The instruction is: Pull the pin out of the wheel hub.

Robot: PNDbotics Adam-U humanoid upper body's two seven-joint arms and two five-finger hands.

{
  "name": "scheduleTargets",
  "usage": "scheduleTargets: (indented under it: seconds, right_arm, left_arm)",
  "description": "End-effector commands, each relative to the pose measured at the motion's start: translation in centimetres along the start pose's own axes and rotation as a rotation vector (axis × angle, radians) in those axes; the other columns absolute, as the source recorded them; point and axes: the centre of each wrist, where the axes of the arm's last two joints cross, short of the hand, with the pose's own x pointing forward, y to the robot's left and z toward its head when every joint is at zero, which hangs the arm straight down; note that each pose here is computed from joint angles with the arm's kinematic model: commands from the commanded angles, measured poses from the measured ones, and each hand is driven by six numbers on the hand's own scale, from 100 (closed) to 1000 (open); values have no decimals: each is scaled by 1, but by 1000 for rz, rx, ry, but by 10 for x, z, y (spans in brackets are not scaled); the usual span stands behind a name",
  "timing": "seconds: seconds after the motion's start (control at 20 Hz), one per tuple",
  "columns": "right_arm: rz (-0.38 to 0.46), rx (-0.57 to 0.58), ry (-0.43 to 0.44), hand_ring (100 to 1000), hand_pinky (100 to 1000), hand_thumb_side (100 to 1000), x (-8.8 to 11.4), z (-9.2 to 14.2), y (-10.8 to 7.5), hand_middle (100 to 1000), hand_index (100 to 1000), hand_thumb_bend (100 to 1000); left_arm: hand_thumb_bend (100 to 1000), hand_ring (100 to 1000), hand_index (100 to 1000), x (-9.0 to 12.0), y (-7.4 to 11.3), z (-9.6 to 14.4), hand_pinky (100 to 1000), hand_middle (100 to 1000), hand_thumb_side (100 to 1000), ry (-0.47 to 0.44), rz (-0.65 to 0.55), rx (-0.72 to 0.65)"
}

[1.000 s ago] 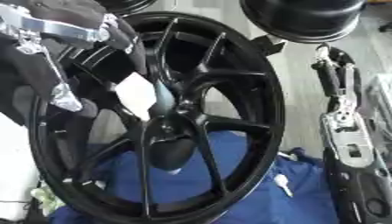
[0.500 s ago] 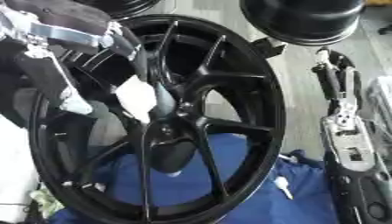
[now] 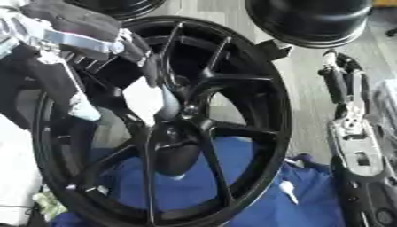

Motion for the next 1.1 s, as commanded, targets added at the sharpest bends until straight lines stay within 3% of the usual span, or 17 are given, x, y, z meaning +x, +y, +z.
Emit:
scheduleTargets:
  seconds: [0.05,0.35,0.9,1.1]
  right_arm:
    - [10,-6,-30,655,784,693,9,-6,-3,688,767,100]
    - [11,-3,-29,653,783,696,9,-6,-2,686,767,100]
    - [17,8,-21,649,783,698,7,-5,-1,683,767,100]
    - [18,8,-21,648,783,698,7,-6,-1,682,767,100]
  left_arm:
    - [435,814,822,-3,-3,-4,843,763,186,19,-13,-30]
    - [477,824,838,-3,-3,-5,852,789,183,28,-31,-34]
    - [417,828,851,7,9,6,855,791,205,12,-18,18]
    - [438,834,857,9,11,6,863,798,225,25,-6,22]
